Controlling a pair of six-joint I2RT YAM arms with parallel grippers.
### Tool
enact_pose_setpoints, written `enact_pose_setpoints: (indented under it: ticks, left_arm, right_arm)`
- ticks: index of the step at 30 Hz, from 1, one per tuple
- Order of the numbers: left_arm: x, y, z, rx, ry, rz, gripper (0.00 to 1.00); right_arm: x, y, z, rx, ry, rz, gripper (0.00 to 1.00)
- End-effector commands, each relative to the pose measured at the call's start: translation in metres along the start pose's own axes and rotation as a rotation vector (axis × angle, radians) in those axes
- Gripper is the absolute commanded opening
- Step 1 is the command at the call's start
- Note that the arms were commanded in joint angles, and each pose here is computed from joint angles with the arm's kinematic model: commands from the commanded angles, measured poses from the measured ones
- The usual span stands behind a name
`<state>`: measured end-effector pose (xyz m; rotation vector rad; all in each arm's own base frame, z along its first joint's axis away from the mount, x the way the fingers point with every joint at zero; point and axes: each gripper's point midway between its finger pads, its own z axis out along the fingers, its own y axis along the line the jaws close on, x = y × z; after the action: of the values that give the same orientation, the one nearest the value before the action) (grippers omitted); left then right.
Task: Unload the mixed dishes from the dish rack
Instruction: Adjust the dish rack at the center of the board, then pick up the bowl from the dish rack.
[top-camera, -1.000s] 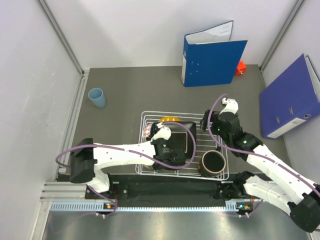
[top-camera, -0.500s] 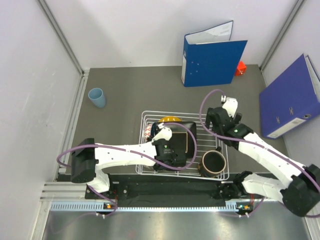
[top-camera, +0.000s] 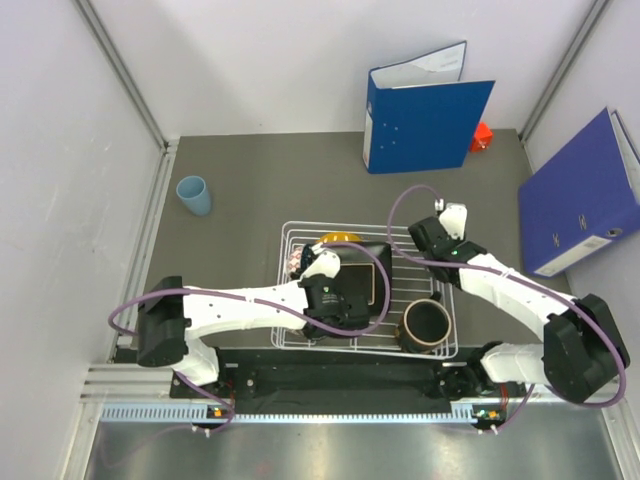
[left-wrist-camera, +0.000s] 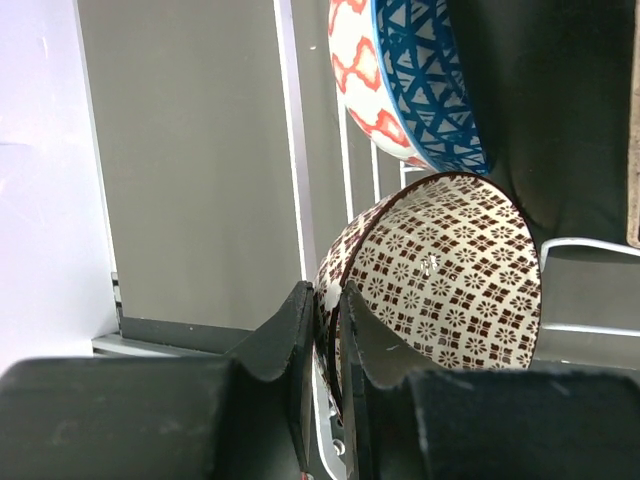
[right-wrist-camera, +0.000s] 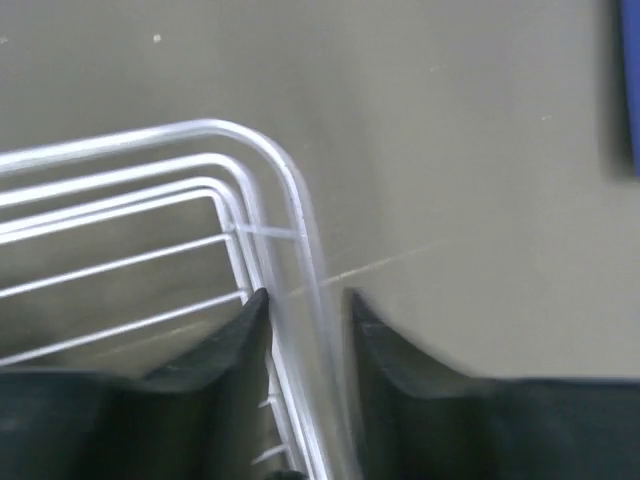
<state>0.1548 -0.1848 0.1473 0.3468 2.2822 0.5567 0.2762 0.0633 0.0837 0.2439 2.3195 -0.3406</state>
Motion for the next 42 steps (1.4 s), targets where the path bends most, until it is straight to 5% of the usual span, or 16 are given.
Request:
enact_pose_setpoints:
  ticks: [1, 36, 38, 42]
  left_arm:
    - [-0.033, -0.023, -0.003, 0.118, -0.084, -0.249, 0.00]
    - [-0.093, 0.009, 0.048, 0.092, -0.104, -0.246, 0.00]
    - [-0.098, 0.014, 0.044, 0.099, -0.117, -0.258, 0.00]
    - [-0.108, 0.024, 0.035, 0.085, -0.144, -0.254, 0.00]
  right_arm:
    - [-0.007, 0.038, -0.003, -0.163, -0.010, 0.091, 0.05]
    - [-0.068, 0.104, 0.000, -0.296, -0.040, 0.109, 0.01]
    - [-0.066, 0.102, 0.000, -0.288, -0.031, 0.100, 0.13]
    - [-0.069, 0.100, -0.003, -0.288, -0.035, 0.090, 0.52]
